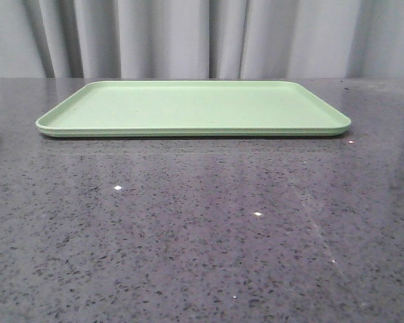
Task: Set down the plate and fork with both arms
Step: 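Move the left gripper down over the white plate's rim, then open the left gripper and grasp the white plate's rim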
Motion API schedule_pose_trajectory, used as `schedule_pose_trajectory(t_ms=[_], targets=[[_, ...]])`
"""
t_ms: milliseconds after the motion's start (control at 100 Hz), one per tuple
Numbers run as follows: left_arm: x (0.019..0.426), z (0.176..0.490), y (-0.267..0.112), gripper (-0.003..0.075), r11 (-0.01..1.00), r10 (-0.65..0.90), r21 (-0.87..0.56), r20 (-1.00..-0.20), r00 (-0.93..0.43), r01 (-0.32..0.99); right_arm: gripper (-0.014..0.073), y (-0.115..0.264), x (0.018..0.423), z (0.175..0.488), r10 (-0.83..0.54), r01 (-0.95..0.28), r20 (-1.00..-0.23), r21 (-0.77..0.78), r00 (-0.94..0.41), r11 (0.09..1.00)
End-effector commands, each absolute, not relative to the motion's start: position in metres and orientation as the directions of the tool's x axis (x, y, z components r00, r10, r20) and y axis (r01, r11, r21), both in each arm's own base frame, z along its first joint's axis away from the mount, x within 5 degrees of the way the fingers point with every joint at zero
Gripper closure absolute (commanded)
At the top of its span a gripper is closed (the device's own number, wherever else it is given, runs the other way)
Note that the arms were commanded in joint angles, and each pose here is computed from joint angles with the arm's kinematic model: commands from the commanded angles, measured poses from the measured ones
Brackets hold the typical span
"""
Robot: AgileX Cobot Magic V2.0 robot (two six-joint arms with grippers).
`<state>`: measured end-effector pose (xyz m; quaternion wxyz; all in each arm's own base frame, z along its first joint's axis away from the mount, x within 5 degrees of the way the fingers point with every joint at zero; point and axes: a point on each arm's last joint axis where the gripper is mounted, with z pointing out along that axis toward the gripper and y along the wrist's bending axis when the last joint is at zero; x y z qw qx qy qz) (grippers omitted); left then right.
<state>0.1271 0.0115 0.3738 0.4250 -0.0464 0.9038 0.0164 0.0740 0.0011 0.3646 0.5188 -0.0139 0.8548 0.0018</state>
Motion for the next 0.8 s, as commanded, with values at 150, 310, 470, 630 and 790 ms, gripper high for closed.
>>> schedule_pose_trajectory(t_ms=[150,310,470,630,790], targets=[[0.175,0.373,0.038,0.0073,0.976,-0.117,0.018,-0.797,-0.592,-0.218,0.0125,0.001,0.078,0.38,-0.026,-0.023,-0.925,-0.018,-0.378,1.0],[0.198,0.36,0.061,0.0093,0.961,-0.179,-0.001,-0.762,-0.622,-0.276,0.0125,0.001,0.078,0.38,-0.026,-0.023,-0.924,-0.018,-0.38,1.0],[0.219,0.351,0.078,0.0093,0.961,-0.211,-0.038,-0.739,-0.64,-0.273,0.0125,0.001,0.078,0.38,-0.026,-0.023,-0.924,-0.018,-0.382,1.0],[0.239,0.333,0.094,0.0093,0.962,-0.23,-0.052,-0.68,-0.696,-0.267,0.0125,0.001,0.077,0.38,-0.026,-0.023,-0.923,-0.018,-0.383,1.0],[0.26,0.31,0.103,0.0093,0.967,-0.227,-0.054,-0.615,-0.755,-0.247,0.0125,0.001,0.077,0.38,-0.026,-0.023,-0.923,-0.018,-0.383,1.0]])
